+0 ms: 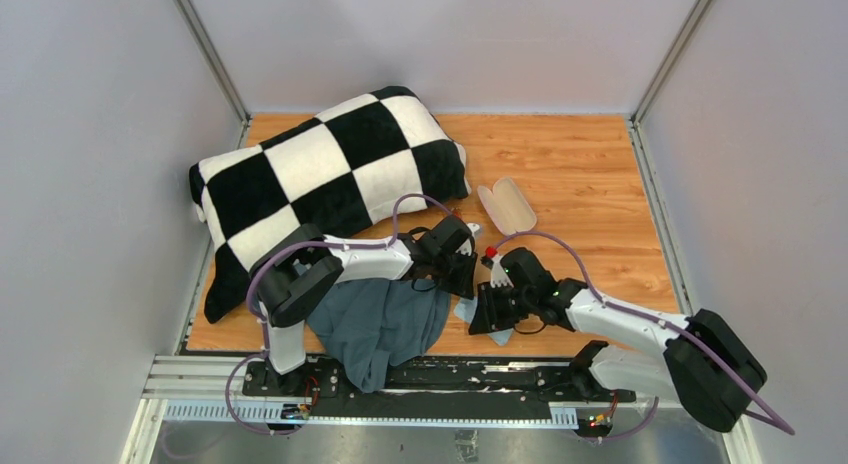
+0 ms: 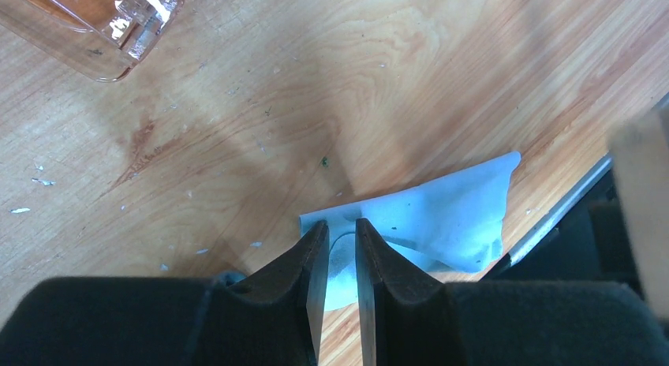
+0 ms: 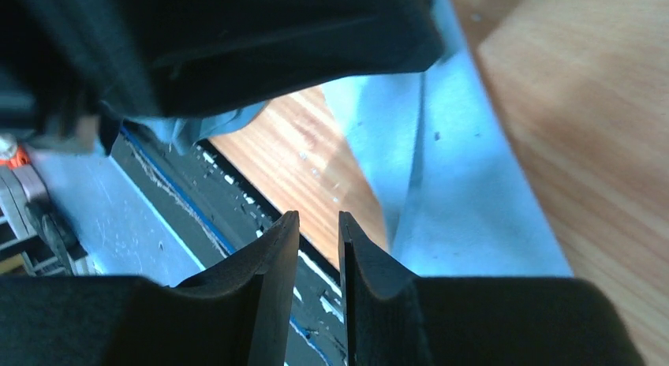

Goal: Organize the sunglasses
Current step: Fold the glasses cleaning cloth at the center of the board.

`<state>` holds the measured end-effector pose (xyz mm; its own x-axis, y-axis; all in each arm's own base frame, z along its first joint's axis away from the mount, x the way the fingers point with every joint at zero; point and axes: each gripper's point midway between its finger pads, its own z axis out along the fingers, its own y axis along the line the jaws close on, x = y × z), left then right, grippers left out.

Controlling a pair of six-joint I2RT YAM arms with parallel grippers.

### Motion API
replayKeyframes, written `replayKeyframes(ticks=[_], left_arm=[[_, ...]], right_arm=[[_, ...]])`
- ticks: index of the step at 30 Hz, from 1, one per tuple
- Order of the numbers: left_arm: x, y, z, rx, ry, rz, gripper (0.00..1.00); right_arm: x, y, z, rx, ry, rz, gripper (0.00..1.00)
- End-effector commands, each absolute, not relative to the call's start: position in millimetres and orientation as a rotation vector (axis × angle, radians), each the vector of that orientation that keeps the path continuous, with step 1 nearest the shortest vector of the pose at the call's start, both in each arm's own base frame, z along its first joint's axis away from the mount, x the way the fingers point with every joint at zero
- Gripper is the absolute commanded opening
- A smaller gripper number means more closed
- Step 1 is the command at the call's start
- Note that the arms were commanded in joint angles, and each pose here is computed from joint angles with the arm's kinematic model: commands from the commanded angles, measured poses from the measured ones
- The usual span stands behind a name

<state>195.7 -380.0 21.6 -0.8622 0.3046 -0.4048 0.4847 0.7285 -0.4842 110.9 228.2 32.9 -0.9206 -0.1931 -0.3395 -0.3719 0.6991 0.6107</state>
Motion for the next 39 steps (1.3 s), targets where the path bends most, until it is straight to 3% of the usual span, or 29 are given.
replayKeyframes(ticks=[1, 12, 28, 39], left_arm=[[200, -376, 10, 0.63, 2.654, -0.815, 0.26], [202, -379, 21, 0.632, 2.628, -0.829, 0.26], [201, -381, 10, 0.644, 2.649, -0.83, 0.26], [211, -382, 40, 0.646, 2.592, -0.832, 0.26]], right_arm=[[106, 230, 54, -0.551, 2.586, 1.048, 0.31], [140, 203, 37, -0.11, 2.524, 0.832, 0.38], [131, 254, 47, -0.378, 2.533, 1.038, 0.42], [116, 260, 65, -0.524, 2.445, 1.063, 0.42]])
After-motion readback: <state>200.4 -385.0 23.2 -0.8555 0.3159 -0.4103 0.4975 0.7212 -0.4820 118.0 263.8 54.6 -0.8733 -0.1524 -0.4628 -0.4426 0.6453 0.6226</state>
